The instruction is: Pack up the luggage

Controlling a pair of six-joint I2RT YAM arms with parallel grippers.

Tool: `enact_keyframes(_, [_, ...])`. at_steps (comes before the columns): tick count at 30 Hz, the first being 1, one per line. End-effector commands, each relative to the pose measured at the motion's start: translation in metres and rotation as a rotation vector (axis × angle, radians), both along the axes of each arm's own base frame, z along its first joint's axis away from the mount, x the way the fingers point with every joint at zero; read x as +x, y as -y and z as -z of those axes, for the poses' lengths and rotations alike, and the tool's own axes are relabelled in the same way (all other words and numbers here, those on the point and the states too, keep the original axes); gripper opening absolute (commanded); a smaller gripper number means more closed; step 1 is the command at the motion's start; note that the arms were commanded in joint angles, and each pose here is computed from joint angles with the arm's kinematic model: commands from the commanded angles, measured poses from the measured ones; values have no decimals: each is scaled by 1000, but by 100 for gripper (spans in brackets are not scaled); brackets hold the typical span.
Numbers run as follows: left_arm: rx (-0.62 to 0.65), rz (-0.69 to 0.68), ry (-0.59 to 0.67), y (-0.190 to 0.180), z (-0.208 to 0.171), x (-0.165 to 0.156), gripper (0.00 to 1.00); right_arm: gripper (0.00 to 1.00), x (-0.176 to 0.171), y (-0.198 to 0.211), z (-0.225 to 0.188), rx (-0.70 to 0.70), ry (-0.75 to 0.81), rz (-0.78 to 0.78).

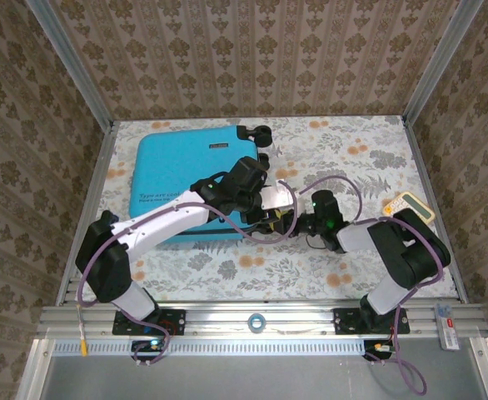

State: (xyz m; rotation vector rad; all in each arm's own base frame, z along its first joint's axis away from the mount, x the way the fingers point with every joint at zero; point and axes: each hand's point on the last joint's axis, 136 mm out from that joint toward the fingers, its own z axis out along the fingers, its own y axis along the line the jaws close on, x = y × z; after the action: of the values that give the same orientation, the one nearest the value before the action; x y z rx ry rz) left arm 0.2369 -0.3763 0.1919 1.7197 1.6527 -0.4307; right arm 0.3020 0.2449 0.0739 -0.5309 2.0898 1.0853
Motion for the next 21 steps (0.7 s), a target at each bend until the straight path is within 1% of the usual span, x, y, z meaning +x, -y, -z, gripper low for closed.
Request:
enact_keyframes(1, [-154, 33, -44, 10, -43, -11, 0, 30, 6, -1, -26, 30, 168, 21])
enact_keyframes(3, [-153, 23, -48, 7, -43, -9, 0, 34, 3, -1, -26, 38, 178, 11])
enact_keyframes(7, [-170, 24, -59, 4, -49, -10, 0, 38, -4, -8, -27, 50, 188, -46])
enact_keyframes(12, [-200, 18, -56, -1, -60, -10, 0, 45, -12, -22, -38, 109, 210, -129])
enact_keyframes(16, [-227, 13, -56, -6, -69, -7, 0, 46, -16, -34, -43, 120, 221, -186])
enact_keyframes(21, [-247, 21, -64, -7, -76, -9, 0, 46, -16, -42, -45, 117, 238, -205])
